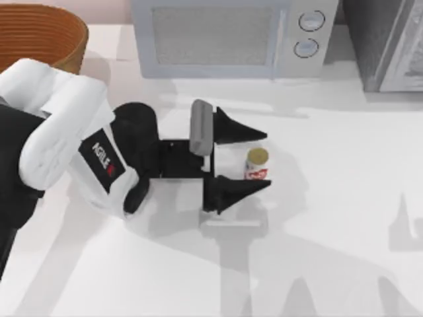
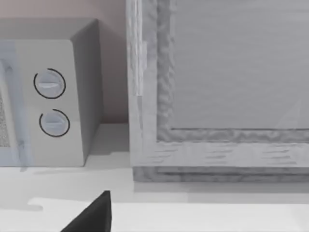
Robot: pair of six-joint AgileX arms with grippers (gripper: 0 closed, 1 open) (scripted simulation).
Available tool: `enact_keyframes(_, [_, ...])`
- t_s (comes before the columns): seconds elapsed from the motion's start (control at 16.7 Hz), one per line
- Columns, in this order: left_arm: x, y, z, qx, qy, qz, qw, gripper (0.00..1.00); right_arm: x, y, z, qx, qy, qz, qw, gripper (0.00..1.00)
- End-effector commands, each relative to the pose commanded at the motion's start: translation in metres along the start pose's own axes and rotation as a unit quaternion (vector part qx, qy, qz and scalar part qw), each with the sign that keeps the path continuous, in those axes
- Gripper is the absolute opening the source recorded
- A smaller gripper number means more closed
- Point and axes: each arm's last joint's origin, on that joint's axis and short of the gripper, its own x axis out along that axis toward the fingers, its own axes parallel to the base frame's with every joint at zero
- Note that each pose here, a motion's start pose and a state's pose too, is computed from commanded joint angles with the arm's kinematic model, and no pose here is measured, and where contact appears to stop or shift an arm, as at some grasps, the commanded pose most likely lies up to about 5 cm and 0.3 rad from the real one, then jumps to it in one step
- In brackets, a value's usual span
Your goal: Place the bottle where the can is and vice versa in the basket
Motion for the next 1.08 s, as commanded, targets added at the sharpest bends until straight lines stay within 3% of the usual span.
enact_keyframes(0.3, [-0.001, 0.001, 0.000, 0.000, 0.000, 0.002, 1.000, 1.00, 0.000, 0.000, 0.000, 0.000, 0.000, 0.000, 1.000, 1.00])
enact_keyframes(0.48, [-0.014, 0.003, 0.013, -0.018, 0.007, 0.039, 0.999, 1.00, 0.000, 0.000, 0.000, 0.000, 0.000, 0.000, 1.000, 1.00])
enact_keyframes(0.66, [-0.041, 0.003, 0.046, -0.041, 0.018, 0.117, 0.992, 1.00, 0.000, 0.000, 0.000, 0.000, 0.000, 0.000, 1.000, 1.00])
enact_keyframes(0.84, [-0.075, -0.010, 0.098, -0.056, 0.028, 0.217, 0.974, 1.00, 0.000, 0.000, 0.000, 0.000, 0.000, 0.000, 1.000, 1.00])
enact_keyframes(1.08, [-0.125, -0.064, 0.180, -0.044, 0.028, 0.362, 0.931, 1.00, 0.000, 0.000, 0.000, 0.000, 0.000, 0.000, 1.000, 1.00])
